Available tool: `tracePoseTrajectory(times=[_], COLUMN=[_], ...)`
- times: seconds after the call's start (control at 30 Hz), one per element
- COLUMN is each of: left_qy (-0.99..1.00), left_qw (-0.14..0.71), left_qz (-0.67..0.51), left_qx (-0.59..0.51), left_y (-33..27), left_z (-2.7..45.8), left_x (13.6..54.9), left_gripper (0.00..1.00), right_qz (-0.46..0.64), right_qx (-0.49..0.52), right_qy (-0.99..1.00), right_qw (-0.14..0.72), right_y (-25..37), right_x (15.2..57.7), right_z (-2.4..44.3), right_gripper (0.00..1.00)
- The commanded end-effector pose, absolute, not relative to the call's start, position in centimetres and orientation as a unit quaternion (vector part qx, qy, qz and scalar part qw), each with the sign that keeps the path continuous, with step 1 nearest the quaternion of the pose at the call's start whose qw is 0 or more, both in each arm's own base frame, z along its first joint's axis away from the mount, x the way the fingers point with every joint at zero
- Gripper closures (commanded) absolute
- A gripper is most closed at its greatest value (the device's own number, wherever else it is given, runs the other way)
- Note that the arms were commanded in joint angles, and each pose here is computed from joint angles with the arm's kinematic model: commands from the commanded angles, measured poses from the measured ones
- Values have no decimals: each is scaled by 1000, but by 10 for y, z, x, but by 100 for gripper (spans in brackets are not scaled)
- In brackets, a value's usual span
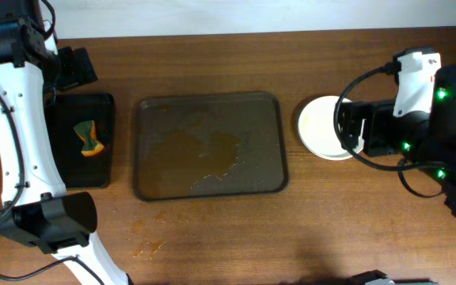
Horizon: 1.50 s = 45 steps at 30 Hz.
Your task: Clean dirty plates on tray and stack at the side
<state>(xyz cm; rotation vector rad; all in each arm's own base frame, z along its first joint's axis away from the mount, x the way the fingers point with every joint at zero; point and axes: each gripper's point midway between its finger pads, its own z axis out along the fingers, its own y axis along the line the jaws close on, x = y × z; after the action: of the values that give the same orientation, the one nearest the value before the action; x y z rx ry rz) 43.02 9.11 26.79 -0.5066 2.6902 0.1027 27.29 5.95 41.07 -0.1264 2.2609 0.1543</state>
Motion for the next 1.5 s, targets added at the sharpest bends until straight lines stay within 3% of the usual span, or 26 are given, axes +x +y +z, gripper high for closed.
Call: tracePoseTrajectory(times=[0.0,0.1,0.23,0.53,0.83,1.03,1.47], left_qy=[962,962,962,962,962,962,962], left_qw=[195,195,195,195,195,195,195], left_qz=[32,32,32,32,32,32,32], left_qx=[-186,-186,-186,-186,-186,-186,-186], left_y=[90,90,90,90,90,90,90], left_z=[265,265,265,265,265,265,265], left_x=[431,431,431,431,431,431,431], left_gripper=[1,1,1,1,1,1,1], right_qz=[1,-11,-1,51,78,65,65], right_qx=[-52,-5,32,20,4,11,11], right_qy=[913,907,858,797,718,734,735], right_qw=[405,421,513,601,691,676,675], right_y=[41,30,15,17,24,21,21], right_x=[273,288,311,255,244,245,245], right_z=[400,396,388,247,180,156,155], right_gripper=[2,2,2,2,2,2,2])
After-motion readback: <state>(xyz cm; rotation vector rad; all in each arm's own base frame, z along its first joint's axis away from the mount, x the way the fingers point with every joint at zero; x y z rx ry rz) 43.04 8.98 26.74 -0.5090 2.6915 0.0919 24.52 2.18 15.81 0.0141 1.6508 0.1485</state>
